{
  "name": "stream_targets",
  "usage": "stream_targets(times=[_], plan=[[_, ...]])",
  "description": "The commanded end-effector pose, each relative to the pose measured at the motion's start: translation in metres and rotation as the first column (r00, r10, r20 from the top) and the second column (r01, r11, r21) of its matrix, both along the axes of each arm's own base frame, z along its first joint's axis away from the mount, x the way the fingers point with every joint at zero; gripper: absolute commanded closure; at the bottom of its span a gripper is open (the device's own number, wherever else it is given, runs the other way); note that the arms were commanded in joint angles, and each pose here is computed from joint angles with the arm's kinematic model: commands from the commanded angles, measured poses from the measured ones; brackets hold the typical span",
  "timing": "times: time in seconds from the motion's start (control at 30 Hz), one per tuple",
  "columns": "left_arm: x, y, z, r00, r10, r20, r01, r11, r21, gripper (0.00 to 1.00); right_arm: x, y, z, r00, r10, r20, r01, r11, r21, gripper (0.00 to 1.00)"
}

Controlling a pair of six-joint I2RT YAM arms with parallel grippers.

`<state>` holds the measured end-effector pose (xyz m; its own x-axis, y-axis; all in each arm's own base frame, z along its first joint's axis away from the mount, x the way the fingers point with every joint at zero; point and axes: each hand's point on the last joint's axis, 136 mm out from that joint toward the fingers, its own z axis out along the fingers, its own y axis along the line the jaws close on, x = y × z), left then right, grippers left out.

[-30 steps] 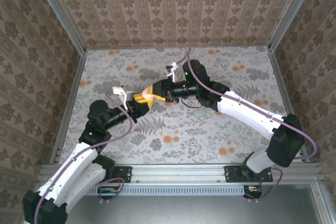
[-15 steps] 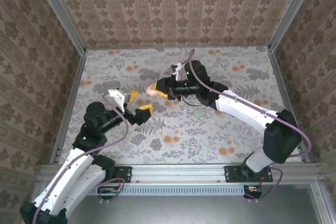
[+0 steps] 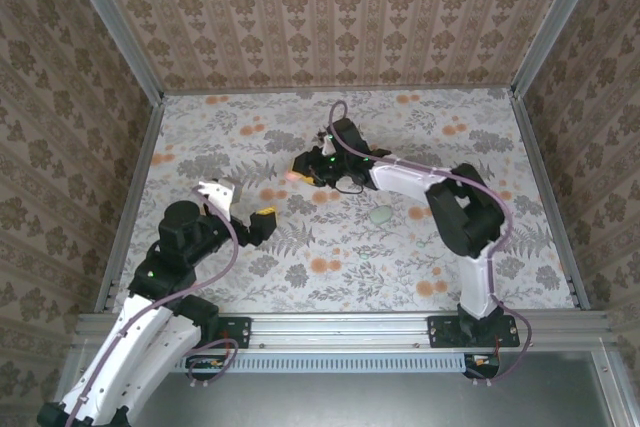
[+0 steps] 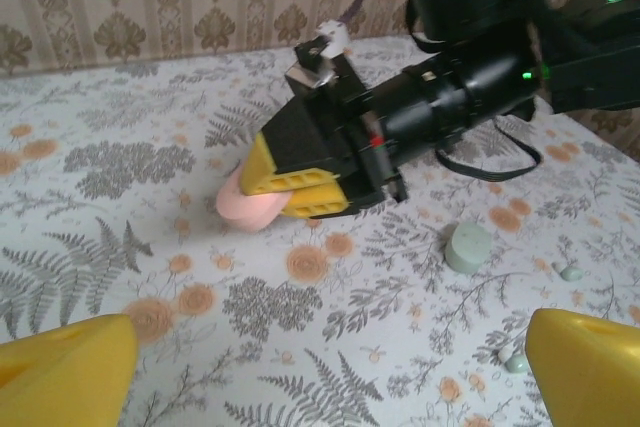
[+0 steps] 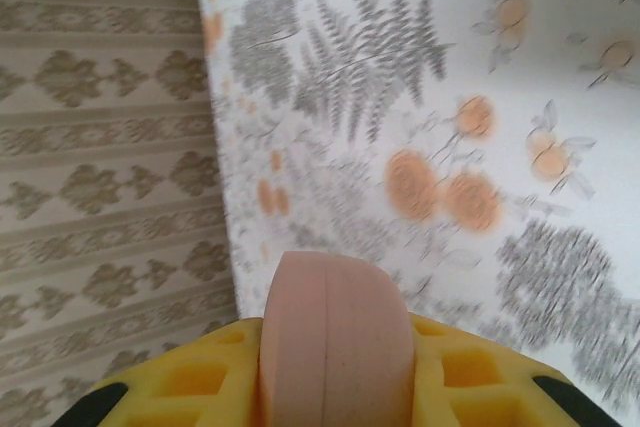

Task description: Insert the wireless bluetooth earbuds into the charging case

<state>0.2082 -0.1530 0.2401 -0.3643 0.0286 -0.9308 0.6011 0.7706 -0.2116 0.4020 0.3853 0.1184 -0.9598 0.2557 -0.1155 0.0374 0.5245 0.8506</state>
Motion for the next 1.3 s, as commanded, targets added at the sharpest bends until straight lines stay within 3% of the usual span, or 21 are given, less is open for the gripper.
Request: stream_targets(times=[0.0, 0.27, 0.6, 1.0, 1.27], plan=[[-0.006, 0.009, 0.0, 1.0, 0.026, -0.011, -0.026, 1.0, 0.012, 0.0, 0.026, 0.015, -0.012, 0.998, 0.007, 0.063, -0.007, 1.0, 0.002, 0.7], [-0.01, 0.02, -0.008, 0.998, 0.067, -0.004, -0.067, 0.998, -0.006, 0.0, 0.049, 0.034, -0.064, 0.999, 0.042, 0.012, -0.041, 0.998, -0.047, 0.67], [-0.008, 0.017, -0.014, 0.998, 0.06, -0.006, -0.06, 0.998, -0.019, 0.0, 0.035, 0.013, -0.094, 0.995, 0.059, -0.08, -0.074, 0.979, -0.192, 0.53], [-0.007, 0.016, -0.014, 0.998, 0.059, -0.007, -0.059, 0.998, -0.031, 0.0, 0.024, -0.041, -0.063, 0.999, 0.02, -0.032, -0.031, 0.902, -0.43, 0.46], [-0.002, 0.014, -0.011, 0.998, 0.062, -0.001, -0.062, 0.996, -0.06, 0.0, 0.005, -0.082, -0.014, 0.998, 0.028, 0.053, 0.002, 0.873, -0.487, 0.45]])
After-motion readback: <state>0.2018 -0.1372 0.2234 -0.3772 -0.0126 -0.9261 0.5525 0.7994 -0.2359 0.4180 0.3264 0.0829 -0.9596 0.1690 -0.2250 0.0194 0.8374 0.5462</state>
